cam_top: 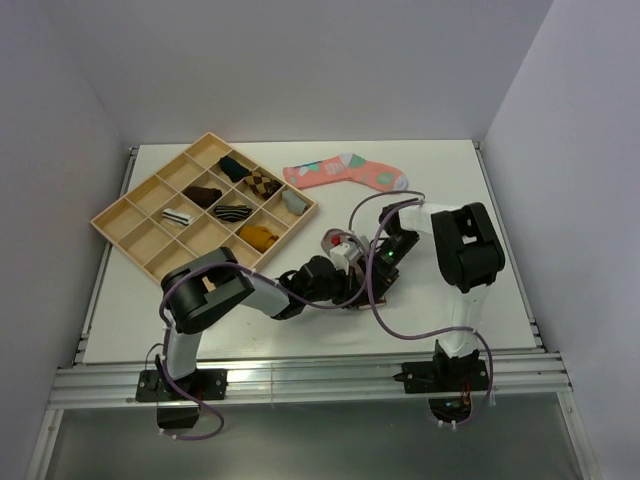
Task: Roll the socks
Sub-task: Roll the sock at the center of the board.
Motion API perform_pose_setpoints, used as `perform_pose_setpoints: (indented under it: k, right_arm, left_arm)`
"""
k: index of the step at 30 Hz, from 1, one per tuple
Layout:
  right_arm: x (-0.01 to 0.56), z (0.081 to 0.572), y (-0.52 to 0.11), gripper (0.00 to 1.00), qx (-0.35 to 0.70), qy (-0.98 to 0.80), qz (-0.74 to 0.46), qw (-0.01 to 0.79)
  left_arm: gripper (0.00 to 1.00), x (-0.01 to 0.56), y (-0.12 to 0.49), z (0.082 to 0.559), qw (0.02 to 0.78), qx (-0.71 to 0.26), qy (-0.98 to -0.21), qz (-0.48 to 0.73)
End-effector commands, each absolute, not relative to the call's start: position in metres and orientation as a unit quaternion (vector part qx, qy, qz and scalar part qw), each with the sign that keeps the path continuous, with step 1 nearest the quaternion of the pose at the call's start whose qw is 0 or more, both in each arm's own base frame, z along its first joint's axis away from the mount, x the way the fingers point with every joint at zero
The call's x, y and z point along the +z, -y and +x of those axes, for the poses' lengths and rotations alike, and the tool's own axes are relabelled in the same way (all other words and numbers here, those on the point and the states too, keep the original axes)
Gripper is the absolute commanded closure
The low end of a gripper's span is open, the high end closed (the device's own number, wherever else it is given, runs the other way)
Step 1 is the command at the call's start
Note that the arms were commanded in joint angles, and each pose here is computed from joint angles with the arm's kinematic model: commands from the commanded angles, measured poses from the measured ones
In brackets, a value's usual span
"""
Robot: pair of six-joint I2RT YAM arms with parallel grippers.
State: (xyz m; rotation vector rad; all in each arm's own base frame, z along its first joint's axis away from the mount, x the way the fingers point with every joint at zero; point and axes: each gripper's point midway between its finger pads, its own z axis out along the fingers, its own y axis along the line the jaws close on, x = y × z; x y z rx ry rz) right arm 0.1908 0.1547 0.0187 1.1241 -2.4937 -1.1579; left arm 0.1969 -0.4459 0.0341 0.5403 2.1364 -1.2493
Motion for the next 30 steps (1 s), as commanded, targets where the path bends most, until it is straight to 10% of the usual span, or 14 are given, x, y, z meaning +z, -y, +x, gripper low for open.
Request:
perform_pose_setpoints:
  k: [1, 30]
  right_arm:
    - [0.021, 0.226, -0.159, 0.60, -0.350, 0.835, 0.423, -0.020]
    - [0.076, 0.193, -0.135, 0.45, -0.185, 0.696, 0.617, -0.316]
  left_arm:
    - [1.00, -0.005, 0.438, 0.188, 0.244, -0.424, -0.852, 0.187]
    - [1.00, -0.009, 0.393, 0.138, -0.006, -0.498, -0.867, 0.000]
